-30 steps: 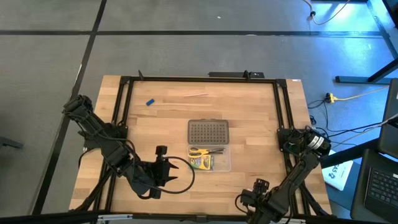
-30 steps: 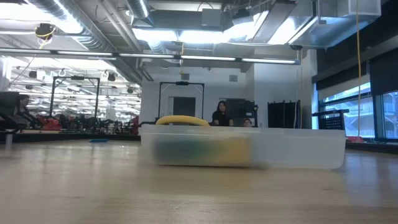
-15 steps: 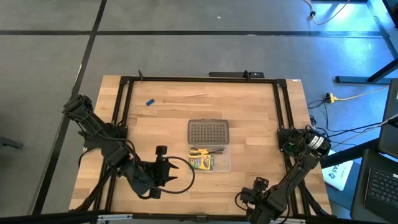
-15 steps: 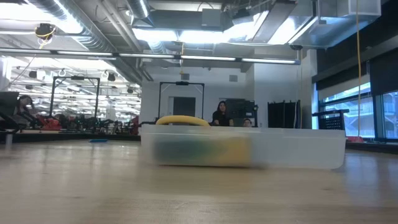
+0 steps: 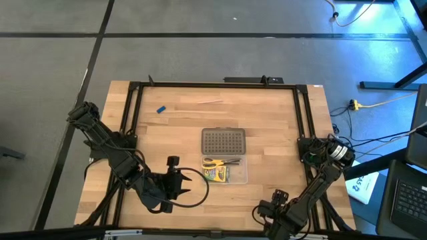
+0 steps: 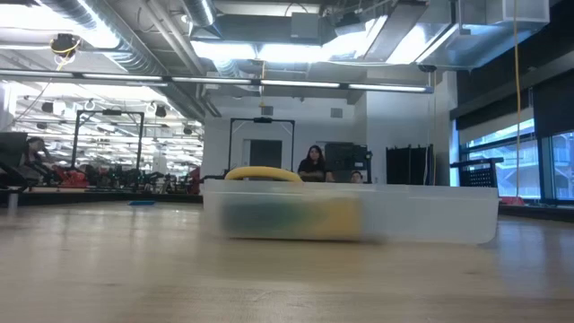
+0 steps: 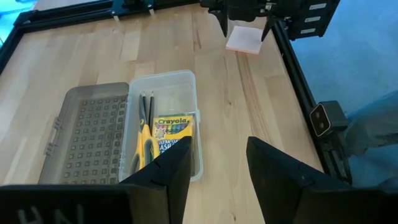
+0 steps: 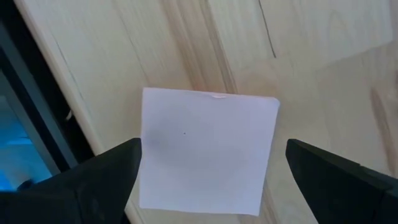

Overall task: Pack school essentials
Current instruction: Put the sticky note into the transparent supply box

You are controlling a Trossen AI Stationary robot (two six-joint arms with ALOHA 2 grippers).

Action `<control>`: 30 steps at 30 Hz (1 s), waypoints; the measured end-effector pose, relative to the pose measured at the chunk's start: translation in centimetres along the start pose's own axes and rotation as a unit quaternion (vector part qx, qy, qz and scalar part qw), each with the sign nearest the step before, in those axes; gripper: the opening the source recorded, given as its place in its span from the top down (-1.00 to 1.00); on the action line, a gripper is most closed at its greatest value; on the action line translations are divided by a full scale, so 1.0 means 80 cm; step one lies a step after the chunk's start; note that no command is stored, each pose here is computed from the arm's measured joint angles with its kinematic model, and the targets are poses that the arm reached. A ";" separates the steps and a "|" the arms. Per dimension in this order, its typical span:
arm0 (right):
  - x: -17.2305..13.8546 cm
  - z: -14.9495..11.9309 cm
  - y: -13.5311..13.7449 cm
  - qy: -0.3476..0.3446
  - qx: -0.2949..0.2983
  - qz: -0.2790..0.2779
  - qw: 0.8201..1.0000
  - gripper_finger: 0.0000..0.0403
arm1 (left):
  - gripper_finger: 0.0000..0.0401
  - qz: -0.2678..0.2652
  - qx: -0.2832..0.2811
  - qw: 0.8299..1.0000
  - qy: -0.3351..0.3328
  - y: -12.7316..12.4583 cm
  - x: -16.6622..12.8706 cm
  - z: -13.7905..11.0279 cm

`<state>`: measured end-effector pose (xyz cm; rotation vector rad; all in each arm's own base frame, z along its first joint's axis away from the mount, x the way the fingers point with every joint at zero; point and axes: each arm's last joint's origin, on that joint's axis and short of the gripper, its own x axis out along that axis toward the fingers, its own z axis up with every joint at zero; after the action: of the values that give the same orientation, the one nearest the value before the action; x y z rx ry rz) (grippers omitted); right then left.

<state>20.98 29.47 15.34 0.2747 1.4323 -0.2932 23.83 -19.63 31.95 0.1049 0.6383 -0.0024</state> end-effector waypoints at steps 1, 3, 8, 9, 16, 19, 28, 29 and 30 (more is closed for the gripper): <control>0.003 0.000 0.000 -0.001 0.002 0.003 1.000 -0.98 | 0.26 0.000 0.000 1.000 0.000 0.000 0.000 0.000; 0.012 -0.002 -0.003 -0.003 0.012 0.010 1.000 -0.98 | 0.26 0.000 0.000 1.000 0.000 0.000 0.000 0.000; 0.020 -0.004 -0.007 -0.007 0.004 0.014 1.000 -0.98 | 0.26 0.000 0.000 1.000 0.000 0.000 0.000 0.000; 0.020 -0.004 -0.007 -0.006 0.003 0.014 1.000 -0.98 | 0.26 0.000 0.000 1.000 0.000 0.000 0.000 0.000; 0.020 -0.005 -0.007 -0.005 0.002 0.013 1.000 -0.98 | 0.26 0.000 0.000 1.000 0.000 0.000 0.000 0.000; 0.020 -0.005 -0.007 -0.004 0.007 0.013 1.000 -0.98 | 0.26 0.000 0.000 1.000 0.000 0.000 0.000 0.000; 0.020 -0.006 -0.006 -0.004 0.010 0.014 1.000 -0.98 | 0.26 0.000 0.000 1.000 0.000 0.000 0.000 0.000; 0.020 -0.006 -0.006 -0.004 0.010 0.014 1.000 -0.98 | 0.26 0.000 0.000 1.000 0.000 0.000 0.000 0.000; 0.020 -0.006 -0.006 -0.004 0.010 0.014 1.000 -0.98 | 0.26 0.000 0.000 1.000 0.000 0.000 0.000 0.000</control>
<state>20.54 29.13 13.66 0.3095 1.4169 -0.2846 23.83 -19.63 31.94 0.1049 0.6385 -0.0024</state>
